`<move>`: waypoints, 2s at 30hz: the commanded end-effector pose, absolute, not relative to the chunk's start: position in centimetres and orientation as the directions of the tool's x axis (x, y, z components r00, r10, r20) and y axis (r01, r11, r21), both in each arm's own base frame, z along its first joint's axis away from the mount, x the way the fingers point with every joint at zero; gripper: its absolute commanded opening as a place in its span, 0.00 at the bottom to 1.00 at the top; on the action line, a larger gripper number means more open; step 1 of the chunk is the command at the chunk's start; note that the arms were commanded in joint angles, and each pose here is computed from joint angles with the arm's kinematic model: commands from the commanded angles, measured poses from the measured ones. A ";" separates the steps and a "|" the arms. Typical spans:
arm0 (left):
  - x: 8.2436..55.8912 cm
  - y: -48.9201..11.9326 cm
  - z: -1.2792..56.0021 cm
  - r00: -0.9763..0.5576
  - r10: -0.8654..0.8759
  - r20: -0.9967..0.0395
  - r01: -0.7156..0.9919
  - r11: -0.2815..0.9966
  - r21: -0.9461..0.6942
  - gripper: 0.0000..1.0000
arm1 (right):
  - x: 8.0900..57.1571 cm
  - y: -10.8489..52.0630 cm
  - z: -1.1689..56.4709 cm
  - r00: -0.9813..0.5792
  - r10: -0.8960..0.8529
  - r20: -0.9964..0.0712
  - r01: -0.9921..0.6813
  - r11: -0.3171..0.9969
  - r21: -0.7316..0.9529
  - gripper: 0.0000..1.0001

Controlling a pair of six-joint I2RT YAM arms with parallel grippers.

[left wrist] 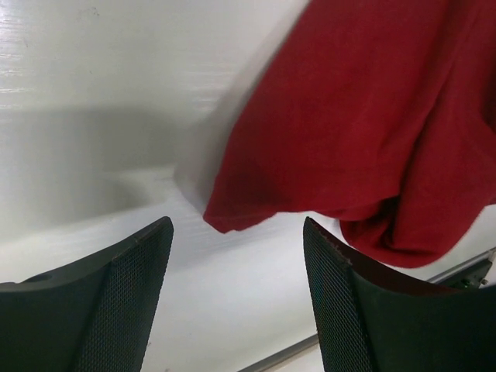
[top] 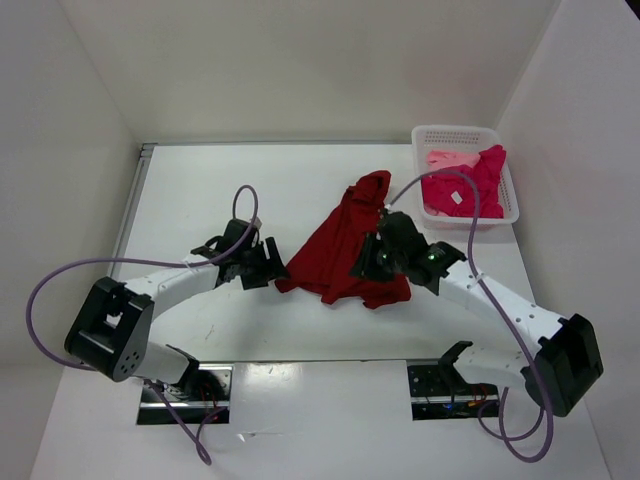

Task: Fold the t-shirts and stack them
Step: Flatten out the tshirt

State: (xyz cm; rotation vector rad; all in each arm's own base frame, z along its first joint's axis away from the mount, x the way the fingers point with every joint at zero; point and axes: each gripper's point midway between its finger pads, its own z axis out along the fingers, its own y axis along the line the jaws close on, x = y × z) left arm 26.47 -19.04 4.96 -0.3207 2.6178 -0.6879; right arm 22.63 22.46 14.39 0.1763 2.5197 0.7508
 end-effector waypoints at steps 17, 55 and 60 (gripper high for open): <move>29.0 -20.8 5.1 -0.878 -0.317 -0.358 -0.070 0.826 -0.559 0.68 | 23.1 24.1 8.6 -0.888 0.352 -0.297 0.135 0.815 0.563 0.65; 35.1 -7.6 32.7 -0.446 -0.588 -0.675 0.037 0.741 -0.671 0.03 | 30.3 22.3 42.5 -0.495 0.460 -0.738 -0.249 0.738 0.627 0.00; 34.7 -4.1 42.5 -0.275 -0.585 -0.763 0.092 0.774 -0.626 0.05 | 28.7 20.4 52.5 -0.336 0.519 -0.786 -0.361 0.699 0.617 0.00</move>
